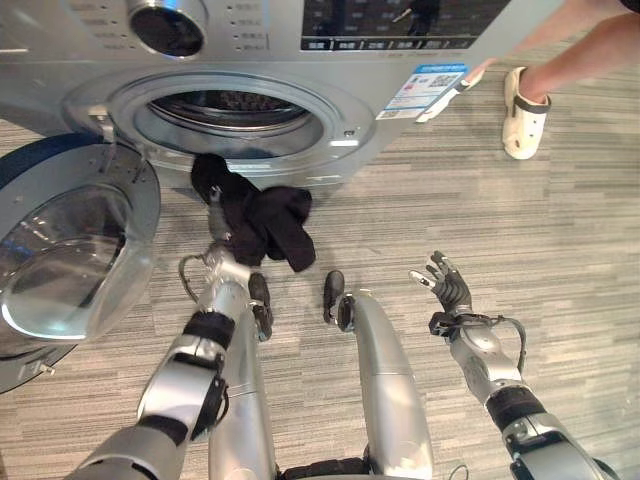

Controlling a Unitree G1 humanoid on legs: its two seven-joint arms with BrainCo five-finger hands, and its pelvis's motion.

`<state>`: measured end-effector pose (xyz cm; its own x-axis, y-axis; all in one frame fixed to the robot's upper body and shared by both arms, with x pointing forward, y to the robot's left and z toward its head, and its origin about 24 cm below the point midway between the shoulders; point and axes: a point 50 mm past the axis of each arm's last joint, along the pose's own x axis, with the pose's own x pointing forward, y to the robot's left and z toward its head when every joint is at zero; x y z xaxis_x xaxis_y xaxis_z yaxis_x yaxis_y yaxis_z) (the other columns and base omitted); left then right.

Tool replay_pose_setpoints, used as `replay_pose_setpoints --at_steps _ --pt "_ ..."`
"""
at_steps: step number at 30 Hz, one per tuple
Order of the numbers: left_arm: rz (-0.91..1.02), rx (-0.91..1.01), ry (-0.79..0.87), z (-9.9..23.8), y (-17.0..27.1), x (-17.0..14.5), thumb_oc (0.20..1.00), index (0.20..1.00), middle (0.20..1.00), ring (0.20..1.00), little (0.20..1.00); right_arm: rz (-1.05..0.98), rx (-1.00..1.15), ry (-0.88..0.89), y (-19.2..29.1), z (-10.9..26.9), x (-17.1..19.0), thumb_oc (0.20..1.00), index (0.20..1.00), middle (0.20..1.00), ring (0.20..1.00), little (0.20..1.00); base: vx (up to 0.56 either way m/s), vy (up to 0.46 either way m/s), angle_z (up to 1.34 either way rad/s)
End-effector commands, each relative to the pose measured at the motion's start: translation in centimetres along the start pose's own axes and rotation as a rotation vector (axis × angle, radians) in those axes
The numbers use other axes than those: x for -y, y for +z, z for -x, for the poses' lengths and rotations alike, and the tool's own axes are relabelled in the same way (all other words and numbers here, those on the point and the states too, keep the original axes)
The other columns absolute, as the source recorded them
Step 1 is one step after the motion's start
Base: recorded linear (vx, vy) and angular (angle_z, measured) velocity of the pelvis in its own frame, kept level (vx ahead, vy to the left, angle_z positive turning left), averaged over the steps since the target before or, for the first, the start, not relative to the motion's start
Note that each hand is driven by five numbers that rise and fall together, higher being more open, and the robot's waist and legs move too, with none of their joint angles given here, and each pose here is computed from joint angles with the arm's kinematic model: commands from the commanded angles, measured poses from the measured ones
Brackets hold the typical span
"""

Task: Grab the laundry basket,head to the washer,open it,put in the laundry and shut it.

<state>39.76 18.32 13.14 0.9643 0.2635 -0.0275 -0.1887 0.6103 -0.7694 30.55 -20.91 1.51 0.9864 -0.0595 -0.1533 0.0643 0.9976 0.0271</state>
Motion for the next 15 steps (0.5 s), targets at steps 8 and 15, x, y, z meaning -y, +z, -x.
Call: replay_pose_setpoints --at_steps 8,15 --pt "0.083 0.268 0.045 -2.5 9.8 3.7 0.200 0.200 0.200 0.200 0.200 0.032 0.139 0.100 2.2 0.6 -1.4 1.000 1.000 1.000 1.000 1.000 0.04 0.035 -0.15" --pt "-0.060 0.505 -0.233 -0.2 20.0 15.7 0.457 0.457 0.457 0.457 0.457 0.041 0.306 0.206 5.6 2.2 -2.3 1.000 1.000 1.000 1.000 1.000 0.02 0.028 -0.11"
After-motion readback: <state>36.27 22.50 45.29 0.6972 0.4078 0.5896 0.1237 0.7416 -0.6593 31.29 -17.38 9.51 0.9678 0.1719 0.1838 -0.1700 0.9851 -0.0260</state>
